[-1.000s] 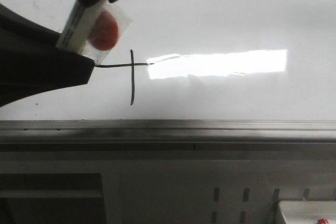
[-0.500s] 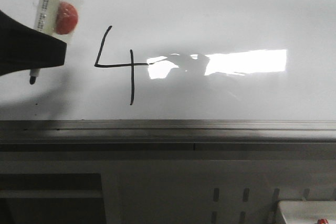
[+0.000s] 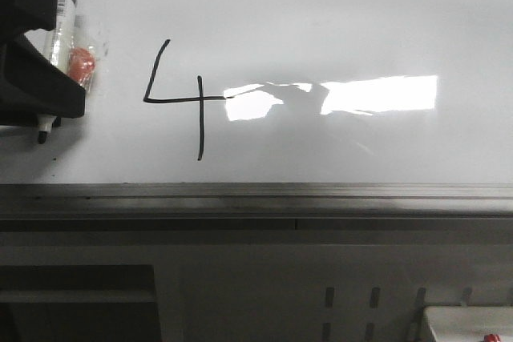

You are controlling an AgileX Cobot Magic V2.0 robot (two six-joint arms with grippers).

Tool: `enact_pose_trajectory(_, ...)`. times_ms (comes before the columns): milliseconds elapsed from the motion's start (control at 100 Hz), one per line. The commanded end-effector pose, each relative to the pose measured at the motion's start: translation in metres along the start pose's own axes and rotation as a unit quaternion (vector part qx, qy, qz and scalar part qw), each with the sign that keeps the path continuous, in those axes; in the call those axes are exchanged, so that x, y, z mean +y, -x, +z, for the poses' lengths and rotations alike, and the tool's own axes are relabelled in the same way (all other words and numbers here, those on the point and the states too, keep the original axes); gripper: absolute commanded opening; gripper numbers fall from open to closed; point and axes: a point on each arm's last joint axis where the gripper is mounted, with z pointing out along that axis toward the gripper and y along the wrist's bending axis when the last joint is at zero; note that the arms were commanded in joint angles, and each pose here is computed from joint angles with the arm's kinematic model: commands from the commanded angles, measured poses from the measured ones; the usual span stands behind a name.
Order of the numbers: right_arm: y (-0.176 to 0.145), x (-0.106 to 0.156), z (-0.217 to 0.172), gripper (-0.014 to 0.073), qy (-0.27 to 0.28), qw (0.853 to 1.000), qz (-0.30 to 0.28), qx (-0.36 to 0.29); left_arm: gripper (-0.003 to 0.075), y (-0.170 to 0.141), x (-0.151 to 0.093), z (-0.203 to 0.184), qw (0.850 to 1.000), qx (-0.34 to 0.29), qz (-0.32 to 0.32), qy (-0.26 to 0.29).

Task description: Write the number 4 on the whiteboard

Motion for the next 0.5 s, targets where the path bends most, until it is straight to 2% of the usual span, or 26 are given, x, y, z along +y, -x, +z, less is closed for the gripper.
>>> enact_pose_trajectory(0, 0.0172, -0.0054, -0.0141, 0.0559, -0.016, 0.998, -0.006, -0.058, -0.002, 0.0144, -0.0043, -0.0037, 0.999, -0.035, -0.015, -0.008)
enact_pose_trajectory(160, 0.0172, -0.0054, -0.0141, 0.0558, -0.016, 0.998, -0.006, -0.058, -0.0017, 0.0131, -0.004, -0.0036, 0.999, -0.027, -0.016, -0.007)
enact_pose_trajectory(210, 0.0172, -0.0054, -0.0141, 0.0552, -0.016, 0.998, -0.006, -0.058, 0.0007, 0.0127, -0.004, -0.0036, 1.0, -0.025, -0.018, -0.007)
enact_pose_trajectory(280, 0.0172, -0.0054, -0.0141, 0.0529, -0.016, 0.998, -0.006, -0.058, 0.0102, 0.0123, -0.0041, -0.0036, 0.999, -0.022, -0.034, -0.008)
enact_pose_trajectory(400, 0.0172, -0.0054, -0.0141, 0.0487, -0.016, 0.998, -0.006, -0.058, 0.0358, 0.0121, -0.0042, -0.0036, 0.998, -0.021, -0.051, -0.009)
enact_pose_trajectory(450, 0.0172, -0.0053, -0.0141, 0.0485, -0.015, 0.998, -0.005, -0.058, 0.0429, 0.0121, -0.0042, -0.0036, 0.998, -0.021, -0.051, -0.009)
enact_pose_trajectory(490, 0.0172, -0.0053, -0.0141, 0.0485, -0.015, 0.998, -0.005, -0.058, 0.0457, 0.0123, -0.0043, -0.004, 0.998, -0.022, -0.051, -0.009)
